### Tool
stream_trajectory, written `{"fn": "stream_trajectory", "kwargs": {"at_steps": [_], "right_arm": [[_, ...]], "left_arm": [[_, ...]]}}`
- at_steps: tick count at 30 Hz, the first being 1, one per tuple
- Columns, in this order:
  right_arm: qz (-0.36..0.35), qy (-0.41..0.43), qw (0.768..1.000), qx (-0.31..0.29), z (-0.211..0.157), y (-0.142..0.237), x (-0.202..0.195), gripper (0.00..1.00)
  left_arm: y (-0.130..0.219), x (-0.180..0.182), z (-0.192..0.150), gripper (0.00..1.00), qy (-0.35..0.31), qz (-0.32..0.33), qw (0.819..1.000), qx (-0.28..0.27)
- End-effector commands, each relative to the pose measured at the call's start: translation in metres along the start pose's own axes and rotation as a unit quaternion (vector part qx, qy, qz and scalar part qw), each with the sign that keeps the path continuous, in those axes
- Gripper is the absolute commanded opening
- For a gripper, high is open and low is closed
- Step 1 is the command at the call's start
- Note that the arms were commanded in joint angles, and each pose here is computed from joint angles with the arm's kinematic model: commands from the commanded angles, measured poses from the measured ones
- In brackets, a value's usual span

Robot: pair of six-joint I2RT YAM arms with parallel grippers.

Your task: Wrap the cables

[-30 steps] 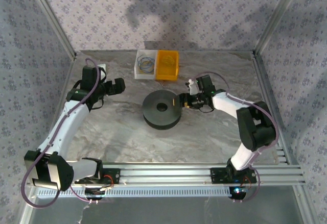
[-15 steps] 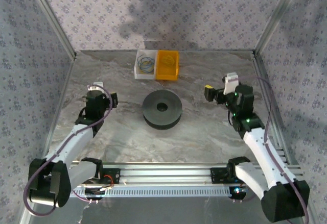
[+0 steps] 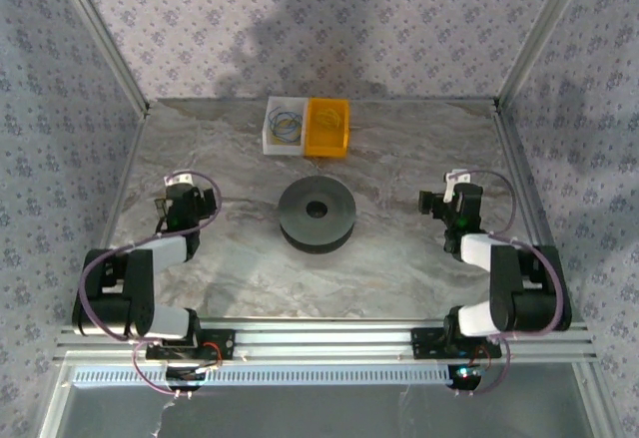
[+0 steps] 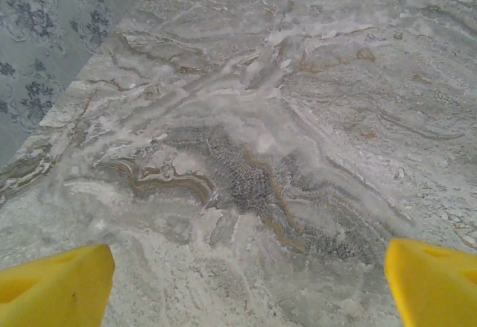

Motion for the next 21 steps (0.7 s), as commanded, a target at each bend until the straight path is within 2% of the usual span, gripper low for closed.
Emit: {"fn": "stream_trajectory", "kwargs": {"at_steps": [1, 2, 3, 5, 6, 8, 9, 21], "right_arm": [[0.003, -0.013, 0.999, -0.052, 0.020, -0.009, -0.003, 1.00], [0.003, -0.013, 0.999, -0.050, 0.019, -0.009, -0.003, 1.00], [0.006, -0.010, 0.998, -0.055, 0.017, -0.010, 0.000, 1.00], [0.011, -0.006, 0.998, -0.054, 0.016, -0.010, 0.002, 1.00], [0.010, -0.006, 0.998, -0.054, 0.016, -0.010, 0.003, 1.00], [0.010, -0.005, 0.998, -0.054, 0.016, -0.010, 0.003, 1.00], [0.009, -0.004, 0.998, -0.054, 0.016, -0.010, 0.003, 1.00], [0.011, -0.004, 0.999, -0.053, 0.017, -0.010, 0.003, 1.00]], "left_arm": [[-0.005, -0.010, 0.022, 0.94, 0.029, -0.051, 0.996, -0.073], [-0.008, -0.005, 0.016, 0.94, 0.042, -0.051, 0.994, -0.087], [-0.007, -0.008, 0.016, 1.00, 0.037, -0.066, 0.991, -0.106], [-0.012, -0.008, 0.012, 1.00, 0.034, -0.050, 0.997, -0.057], [-0.015, -0.013, 0.016, 1.00, 0.023, -0.058, 0.995, -0.076], [-0.015, -0.014, 0.011, 1.00, 0.017, -0.053, 0.997, -0.051], [-0.015, -0.015, 0.014, 1.00, 0.017, -0.057, 0.996, -0.066], [-0.015, -0.014, 0.012, 1.00, 0.015, -0.055, 0.997, -0.059]]}}
Point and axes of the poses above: each hand's point on the last joint's axis, 136 mm out from that joint toward the fingers, its own y axis back along the fingers, its own x axis along the line the jaws close on, z = x × y, the point moved 1 cm from there along y, back along the fingers, and after that the axes turned 15 degrees about y, right-handed, at the moved point
